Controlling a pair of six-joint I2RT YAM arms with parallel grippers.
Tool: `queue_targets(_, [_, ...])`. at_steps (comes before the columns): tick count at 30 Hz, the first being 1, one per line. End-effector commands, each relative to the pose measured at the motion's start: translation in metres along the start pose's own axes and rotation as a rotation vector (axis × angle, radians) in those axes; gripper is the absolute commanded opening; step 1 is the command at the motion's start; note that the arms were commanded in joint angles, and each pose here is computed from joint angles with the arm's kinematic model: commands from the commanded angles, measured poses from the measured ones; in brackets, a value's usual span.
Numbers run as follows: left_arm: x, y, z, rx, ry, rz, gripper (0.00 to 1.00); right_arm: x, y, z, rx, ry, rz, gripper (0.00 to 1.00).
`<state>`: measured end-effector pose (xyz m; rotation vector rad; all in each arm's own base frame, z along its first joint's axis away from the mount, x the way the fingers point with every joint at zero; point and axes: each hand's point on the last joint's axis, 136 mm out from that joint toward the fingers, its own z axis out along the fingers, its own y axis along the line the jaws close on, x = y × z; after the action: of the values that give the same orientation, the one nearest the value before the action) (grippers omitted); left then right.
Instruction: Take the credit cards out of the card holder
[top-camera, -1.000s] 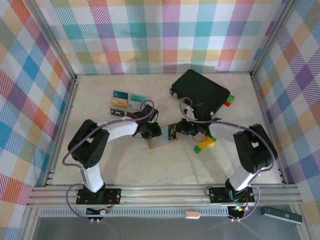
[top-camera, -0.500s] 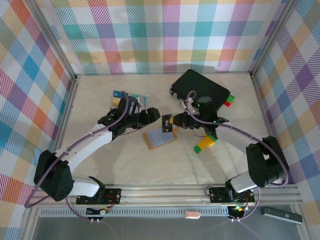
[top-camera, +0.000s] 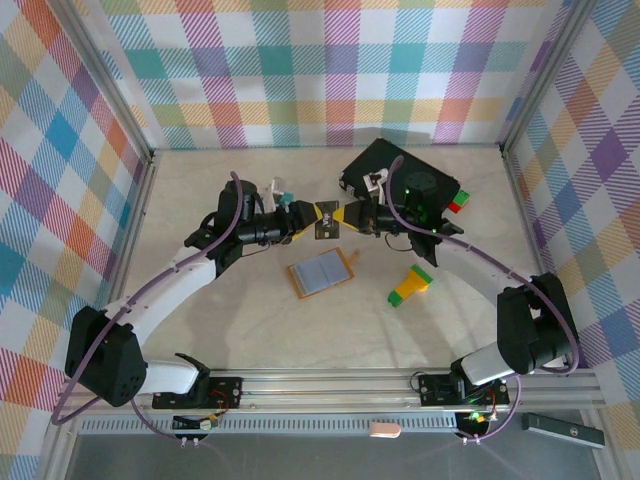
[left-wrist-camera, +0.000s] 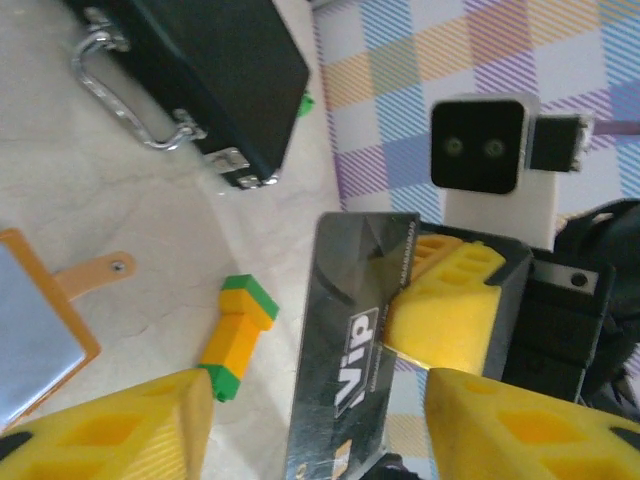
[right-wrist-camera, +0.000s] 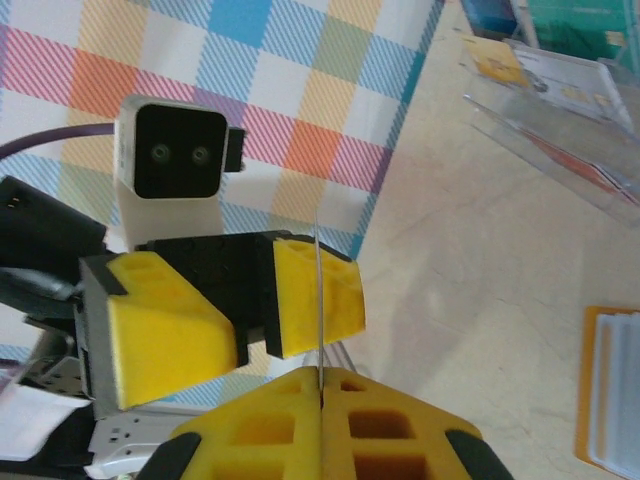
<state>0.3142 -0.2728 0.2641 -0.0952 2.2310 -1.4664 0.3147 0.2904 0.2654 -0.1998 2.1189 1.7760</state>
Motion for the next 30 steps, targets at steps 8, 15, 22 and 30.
queue_targets(8, [-0.005,-0.028,-0.002,0.134,0.035,0.071,0.19,-0.016,0.031,-0.001,-0.055,0.012,-0.021,0.05])
queue_targets(15, [-0.014,-0.028,-0.011,0.128,-0.010,0.095,0.00,-0.017,0.020,-0.001,0.001,0.002,-0.024,0.15])
queue_targets(22, [-0.032,0.032,-0.029,-0.192,-0.122,0.060,0.00,-0.017,-0.020,-0.026,0.328,-0.080,-0.048,0.56])
queue_targets(30, [-0.050,0.122,-0.086,-0.767,-0.252,0.002,0.00,-0.018,-0.066,-0.057,0.659,-0.093,-0.117,0.73])
